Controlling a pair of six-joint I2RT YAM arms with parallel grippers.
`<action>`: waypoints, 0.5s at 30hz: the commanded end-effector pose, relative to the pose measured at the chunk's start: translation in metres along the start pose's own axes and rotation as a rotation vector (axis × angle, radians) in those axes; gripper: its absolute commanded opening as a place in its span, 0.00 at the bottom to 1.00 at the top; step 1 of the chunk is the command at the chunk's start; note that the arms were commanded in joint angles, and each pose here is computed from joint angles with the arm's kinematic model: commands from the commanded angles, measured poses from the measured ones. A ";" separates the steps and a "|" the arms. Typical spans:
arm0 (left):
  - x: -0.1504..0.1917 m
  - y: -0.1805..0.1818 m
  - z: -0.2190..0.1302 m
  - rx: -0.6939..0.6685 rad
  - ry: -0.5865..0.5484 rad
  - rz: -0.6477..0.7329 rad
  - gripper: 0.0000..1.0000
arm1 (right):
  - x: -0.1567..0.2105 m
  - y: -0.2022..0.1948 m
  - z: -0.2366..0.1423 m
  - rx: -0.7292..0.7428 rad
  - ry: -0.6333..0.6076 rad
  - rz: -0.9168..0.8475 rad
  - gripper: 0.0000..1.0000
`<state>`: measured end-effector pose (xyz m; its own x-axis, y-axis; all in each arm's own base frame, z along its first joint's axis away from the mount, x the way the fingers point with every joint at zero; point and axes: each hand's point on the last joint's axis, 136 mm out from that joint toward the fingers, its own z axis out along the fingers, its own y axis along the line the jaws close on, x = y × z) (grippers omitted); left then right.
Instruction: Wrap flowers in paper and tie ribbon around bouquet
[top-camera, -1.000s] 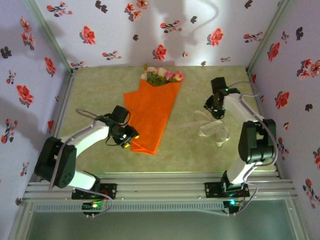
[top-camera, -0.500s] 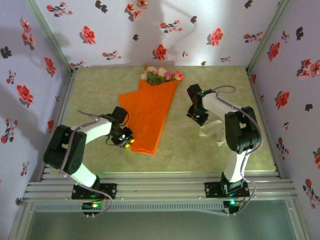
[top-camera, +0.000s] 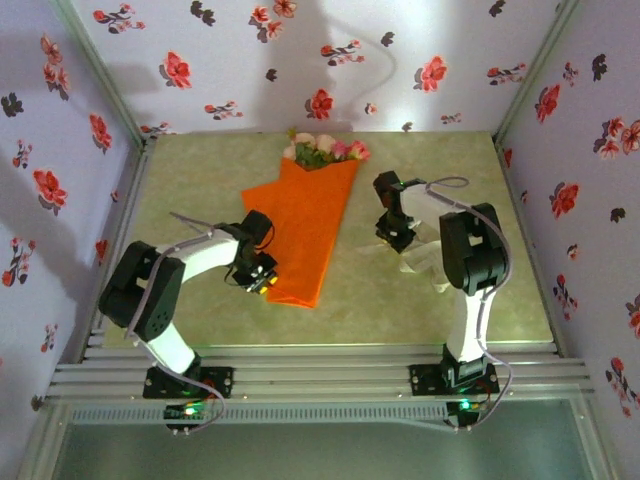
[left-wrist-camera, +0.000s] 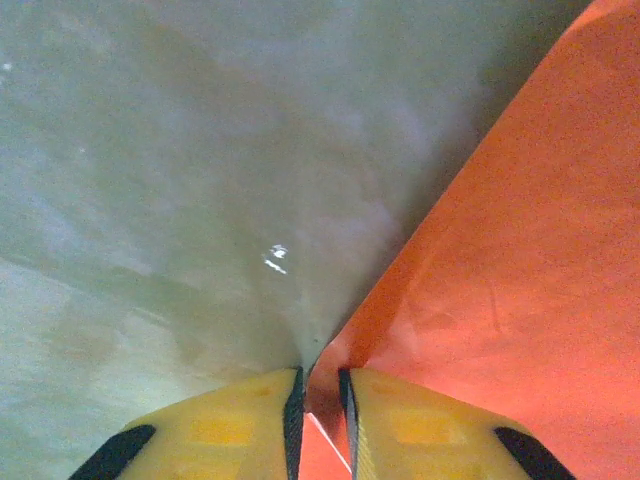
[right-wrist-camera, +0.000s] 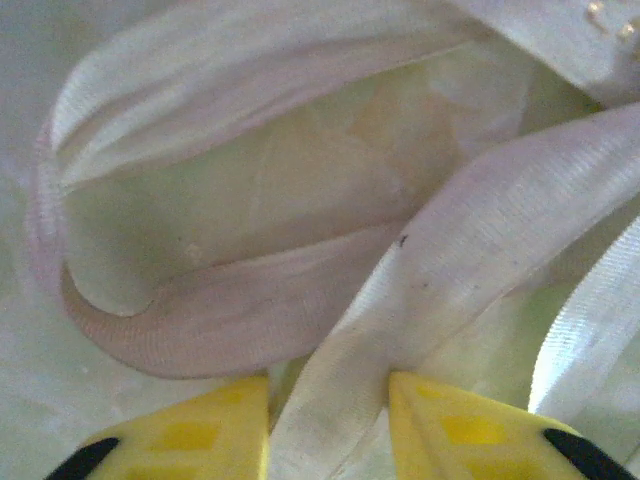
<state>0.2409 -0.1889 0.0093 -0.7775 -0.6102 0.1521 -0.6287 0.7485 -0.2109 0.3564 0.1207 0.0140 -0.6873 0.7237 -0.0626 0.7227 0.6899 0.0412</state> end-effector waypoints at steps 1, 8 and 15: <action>0.055 -0.092 0.031 0.343 0.209 0.168 0.26 | -0.002 -0.016 0.015 0.029 0.006 0.068 0.10; 0.046 -0.095 -0.027 0.329 0.082 0.216 0.55 | -0.008 -0.005 -0.043 -0.101 -0.096 0.045 0.00; 0.035 -0.101 -0.082 0.405 0.020 0.193 0.67 | 0.034 0.032 -0.116 -0.296 -0.125 -0.083 0.00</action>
<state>0.2652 -0.2630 0.0852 -0.8790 -0.4630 0.1140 -0.4476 0.7186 -0.5322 0.3533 0.1491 0.0968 -0.6918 0.7028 -0.1660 0.6547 0.7074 0.2665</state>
